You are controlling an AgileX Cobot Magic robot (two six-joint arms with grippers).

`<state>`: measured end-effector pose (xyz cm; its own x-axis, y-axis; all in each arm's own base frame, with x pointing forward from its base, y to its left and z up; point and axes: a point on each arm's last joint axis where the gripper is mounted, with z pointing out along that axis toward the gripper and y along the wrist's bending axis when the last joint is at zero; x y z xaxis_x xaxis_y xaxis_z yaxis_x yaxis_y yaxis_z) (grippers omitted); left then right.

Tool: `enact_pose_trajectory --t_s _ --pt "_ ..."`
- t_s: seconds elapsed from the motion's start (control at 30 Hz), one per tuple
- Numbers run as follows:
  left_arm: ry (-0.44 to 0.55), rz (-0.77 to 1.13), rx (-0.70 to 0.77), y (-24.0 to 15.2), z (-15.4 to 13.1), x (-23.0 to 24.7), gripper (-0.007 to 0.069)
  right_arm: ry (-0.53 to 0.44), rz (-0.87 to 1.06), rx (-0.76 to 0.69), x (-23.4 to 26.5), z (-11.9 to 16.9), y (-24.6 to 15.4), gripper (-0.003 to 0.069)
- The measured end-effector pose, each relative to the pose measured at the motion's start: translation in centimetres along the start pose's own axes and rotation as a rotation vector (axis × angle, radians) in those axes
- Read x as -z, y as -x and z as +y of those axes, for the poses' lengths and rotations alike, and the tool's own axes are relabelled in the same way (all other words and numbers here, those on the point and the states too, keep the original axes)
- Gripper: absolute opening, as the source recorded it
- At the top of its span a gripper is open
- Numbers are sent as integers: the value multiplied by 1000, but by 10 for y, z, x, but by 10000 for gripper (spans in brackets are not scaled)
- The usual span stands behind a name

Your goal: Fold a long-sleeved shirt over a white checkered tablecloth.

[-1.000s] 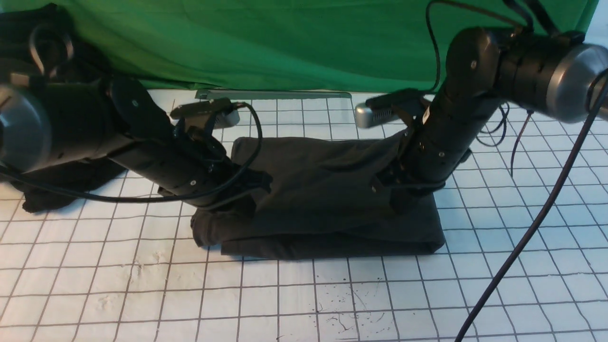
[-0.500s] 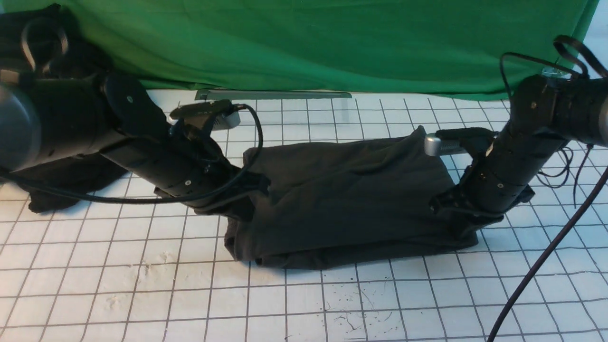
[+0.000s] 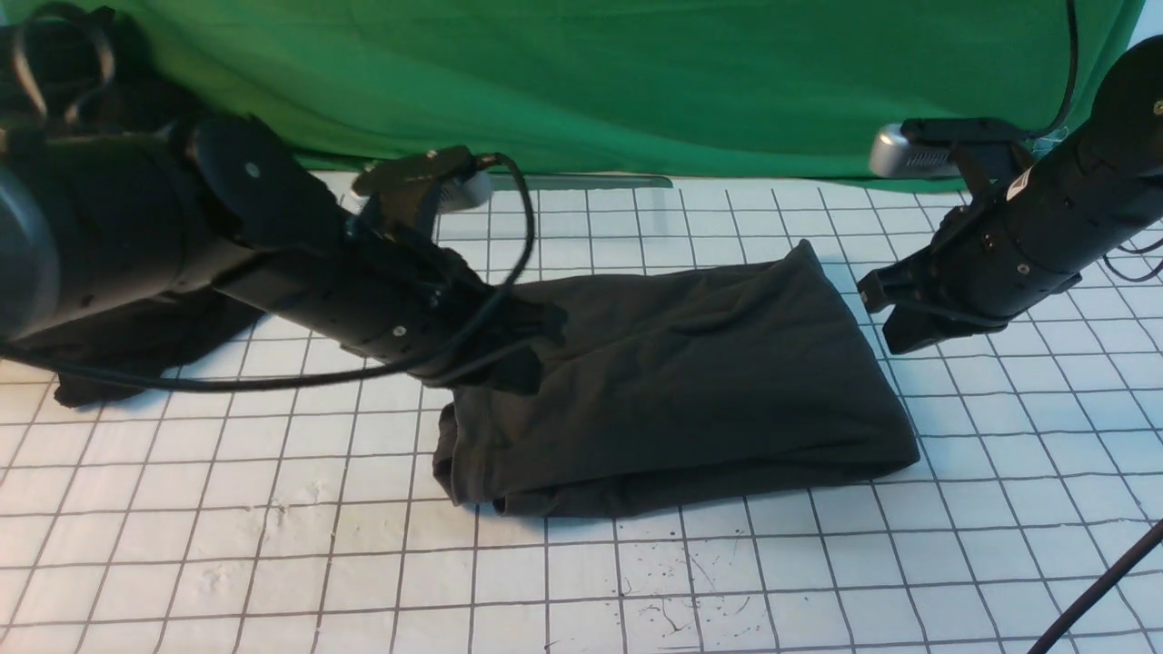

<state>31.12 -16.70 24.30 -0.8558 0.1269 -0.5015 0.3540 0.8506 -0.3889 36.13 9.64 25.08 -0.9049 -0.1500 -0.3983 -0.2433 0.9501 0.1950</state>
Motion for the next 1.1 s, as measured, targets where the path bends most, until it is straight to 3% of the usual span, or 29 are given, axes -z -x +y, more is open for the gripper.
enact_pose_trajectory --t_s 0.43,0.63,0.97,1.1 --pt "-35 158 -146 -31 -34 -52 -4 4 15 14 -2 0 -1 1" --pt "13 185 -188 -35 -25 -67 -4 7 14 12 -2 0 -1 1" --pt "204 296 -98 -40 6 -63 -4 10 25 29 -2 0 -2 1" --pt "229 357 -79 -43 13 -59 -4 10 25 36 -2 0 -2 1"
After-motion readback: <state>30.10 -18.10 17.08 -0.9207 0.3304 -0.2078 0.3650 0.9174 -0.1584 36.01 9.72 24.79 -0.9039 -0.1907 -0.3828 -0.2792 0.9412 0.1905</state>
